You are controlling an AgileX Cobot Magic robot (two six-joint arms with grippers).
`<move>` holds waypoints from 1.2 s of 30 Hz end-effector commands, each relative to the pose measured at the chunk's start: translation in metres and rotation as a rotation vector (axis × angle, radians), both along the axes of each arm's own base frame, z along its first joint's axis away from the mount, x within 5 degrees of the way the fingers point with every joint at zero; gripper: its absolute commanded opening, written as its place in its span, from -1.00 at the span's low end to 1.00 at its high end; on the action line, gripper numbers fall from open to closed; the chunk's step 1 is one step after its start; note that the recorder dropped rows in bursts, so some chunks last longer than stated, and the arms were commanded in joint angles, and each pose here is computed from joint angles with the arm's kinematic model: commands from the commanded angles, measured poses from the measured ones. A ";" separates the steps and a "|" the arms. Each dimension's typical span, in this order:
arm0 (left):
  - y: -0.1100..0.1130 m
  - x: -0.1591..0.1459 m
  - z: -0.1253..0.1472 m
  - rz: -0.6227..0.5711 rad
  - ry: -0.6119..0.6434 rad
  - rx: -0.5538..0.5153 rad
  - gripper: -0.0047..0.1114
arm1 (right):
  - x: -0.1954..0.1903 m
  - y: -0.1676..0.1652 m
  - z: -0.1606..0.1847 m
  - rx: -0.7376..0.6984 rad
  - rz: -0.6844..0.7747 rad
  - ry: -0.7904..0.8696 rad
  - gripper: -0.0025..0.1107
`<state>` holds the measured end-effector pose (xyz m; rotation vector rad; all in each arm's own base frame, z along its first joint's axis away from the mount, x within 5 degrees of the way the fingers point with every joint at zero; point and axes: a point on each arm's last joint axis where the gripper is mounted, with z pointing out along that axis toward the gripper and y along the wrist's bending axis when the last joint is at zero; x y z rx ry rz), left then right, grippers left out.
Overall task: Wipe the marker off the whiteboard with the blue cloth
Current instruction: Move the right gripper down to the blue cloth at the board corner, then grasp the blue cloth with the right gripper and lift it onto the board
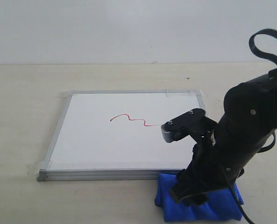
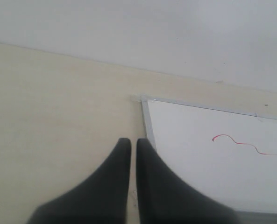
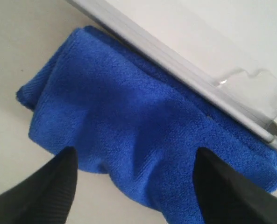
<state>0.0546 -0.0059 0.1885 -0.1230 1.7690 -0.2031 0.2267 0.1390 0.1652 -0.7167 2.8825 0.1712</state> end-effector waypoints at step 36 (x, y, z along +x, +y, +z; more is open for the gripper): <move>0.000 0.000 -0.001 0.003 0.002 0.003 -0.84 | 0.032 0.011 0.098 0.140 -0.010 -0.390 -0.96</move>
